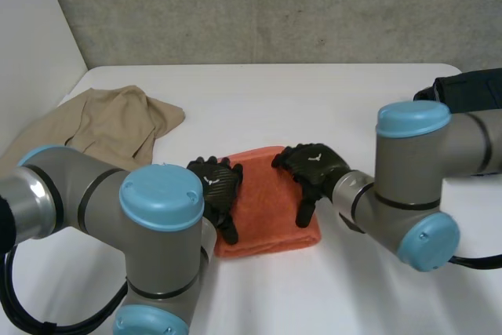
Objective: Fold the laundry.
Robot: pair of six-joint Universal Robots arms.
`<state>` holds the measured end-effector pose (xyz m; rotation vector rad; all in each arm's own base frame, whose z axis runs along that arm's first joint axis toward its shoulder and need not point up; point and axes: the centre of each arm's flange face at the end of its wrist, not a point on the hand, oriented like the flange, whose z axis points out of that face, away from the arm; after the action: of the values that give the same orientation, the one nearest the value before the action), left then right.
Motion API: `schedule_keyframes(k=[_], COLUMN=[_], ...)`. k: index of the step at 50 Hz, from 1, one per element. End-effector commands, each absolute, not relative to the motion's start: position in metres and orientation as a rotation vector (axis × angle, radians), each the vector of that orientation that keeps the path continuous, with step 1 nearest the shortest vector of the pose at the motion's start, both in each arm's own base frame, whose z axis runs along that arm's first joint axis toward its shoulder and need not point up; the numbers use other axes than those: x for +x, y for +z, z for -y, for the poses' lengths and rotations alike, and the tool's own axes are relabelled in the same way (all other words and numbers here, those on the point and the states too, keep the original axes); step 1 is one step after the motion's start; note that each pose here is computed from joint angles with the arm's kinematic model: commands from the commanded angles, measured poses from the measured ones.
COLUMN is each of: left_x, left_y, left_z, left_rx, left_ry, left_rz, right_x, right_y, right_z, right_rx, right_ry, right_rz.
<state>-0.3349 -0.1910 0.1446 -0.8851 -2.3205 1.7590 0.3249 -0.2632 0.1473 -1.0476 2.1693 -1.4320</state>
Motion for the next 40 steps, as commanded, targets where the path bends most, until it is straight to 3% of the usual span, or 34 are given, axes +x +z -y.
schedule_keyframes(k=[1, 7, 19, 30, 40], left_x=[-0.326, -0.331, -0.331, -0.328, -0.328], left_y=[0.128, 0.146, 0.237, 0.249, 0.248], left_z=[0.203, 0.206, 0.211, 0.211, 0.209], left_rx=[-0.998, -0.962, -0.837, -1.033, -1.037], left_ry=[1.745, 1.812, 2.019, 1.824, 1.812], left_rz=[2.401, 2.335, 1.996, 1.749, 1.746], right_x=[0.330, 0.327, 0.308, 0.299, 0.325], right_y=[0.132, 0.159, 0.198, 0.155, 0.114], right_z=[0.263, 0.259, 0.229, 0.187, 0.180], right_rx=[-1.190, -1.170, -1.120, -1.208, -1.328], right_ry=[-1.468, -1.557, -1.768, -1.688, -1.723], right_rz=[-2.189, -2.145, -1.994, -1.948, -1.848])
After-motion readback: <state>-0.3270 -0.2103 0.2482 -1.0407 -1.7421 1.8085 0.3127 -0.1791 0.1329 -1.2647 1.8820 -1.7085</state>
